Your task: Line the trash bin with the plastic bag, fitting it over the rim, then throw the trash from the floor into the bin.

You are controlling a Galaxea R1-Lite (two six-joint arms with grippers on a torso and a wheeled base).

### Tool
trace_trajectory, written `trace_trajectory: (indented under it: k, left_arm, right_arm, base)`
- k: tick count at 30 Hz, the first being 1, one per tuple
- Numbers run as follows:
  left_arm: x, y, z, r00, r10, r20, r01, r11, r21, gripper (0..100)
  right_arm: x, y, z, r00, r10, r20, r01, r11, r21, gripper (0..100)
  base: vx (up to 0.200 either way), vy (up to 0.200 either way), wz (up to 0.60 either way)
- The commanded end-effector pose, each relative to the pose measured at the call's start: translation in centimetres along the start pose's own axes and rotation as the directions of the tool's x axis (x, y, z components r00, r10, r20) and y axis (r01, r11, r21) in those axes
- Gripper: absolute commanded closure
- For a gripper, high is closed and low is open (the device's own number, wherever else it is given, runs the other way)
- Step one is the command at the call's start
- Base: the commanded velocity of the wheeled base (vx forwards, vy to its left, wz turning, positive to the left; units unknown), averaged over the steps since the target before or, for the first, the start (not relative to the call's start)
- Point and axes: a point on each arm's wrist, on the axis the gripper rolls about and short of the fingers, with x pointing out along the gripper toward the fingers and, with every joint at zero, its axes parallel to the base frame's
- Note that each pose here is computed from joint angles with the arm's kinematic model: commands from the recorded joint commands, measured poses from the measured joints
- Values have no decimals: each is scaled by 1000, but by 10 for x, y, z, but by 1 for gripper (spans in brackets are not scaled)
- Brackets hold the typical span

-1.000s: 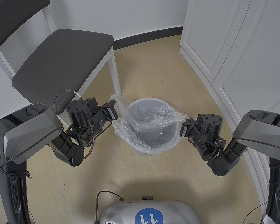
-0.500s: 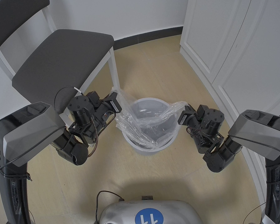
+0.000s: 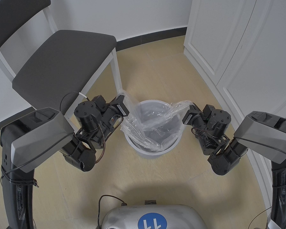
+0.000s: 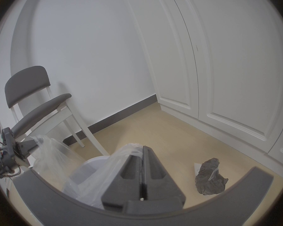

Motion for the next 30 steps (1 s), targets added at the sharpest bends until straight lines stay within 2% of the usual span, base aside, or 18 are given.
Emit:
trace_trajectory:
  k: [1, 5, 10, 18, 20, 25, 30]
  left_arm:
    - [4, 11, -22, 1000, 11, -24, -11, 1000, 2, 100]
    - [10, 18, -40, 999, 21, -25, -21, 1000, 4, 100]
    - [10, 26, -59, 999, 25, -33, -24, 1000, 8, 100]
    - [11, 24, -53, 1000, 20, -22, -19, 1000, 7, 100]
    - [11, 23, -51, 1000, 19, -16, -19, 1000, 5, 100]
    - [13, 9, -26, 999, 12, 46, -12, 1000, -3, 100]
    - [14, -2, -14, 997, 12, 82, -11, 1000, -10, 100]
  right_arm:
    - [0, -2, -15, 1000, 9, -9, -9, 1000, -1, 100]
    - [1, -6, -42, 998, 21, -51, -22, 1000, -17, 100]
    - [4, -12, -55, 998, 11, -69, -13, 1000, -25, 100]
    - [6, -11, -51, 998, 14, -58, -15, 1000, -21, 100]
    - [8, -11, -45, 999, 13, -40, -14, 1000, -15, 100]
    - [8, 0, -2, 999, 27, 45, -28, 999, 20, 100]
    - [0, 6, 9, 998, 46, 47, -48, 999, 26, 100]
  base:
    - [0, 0, 0]
    - [0, 0, 0]
    - [0, 0, 0]
    - [0, 0, 0]
    - [0, 0, 0]
    - [0, 0, 0]
    - [0, 0, 0]
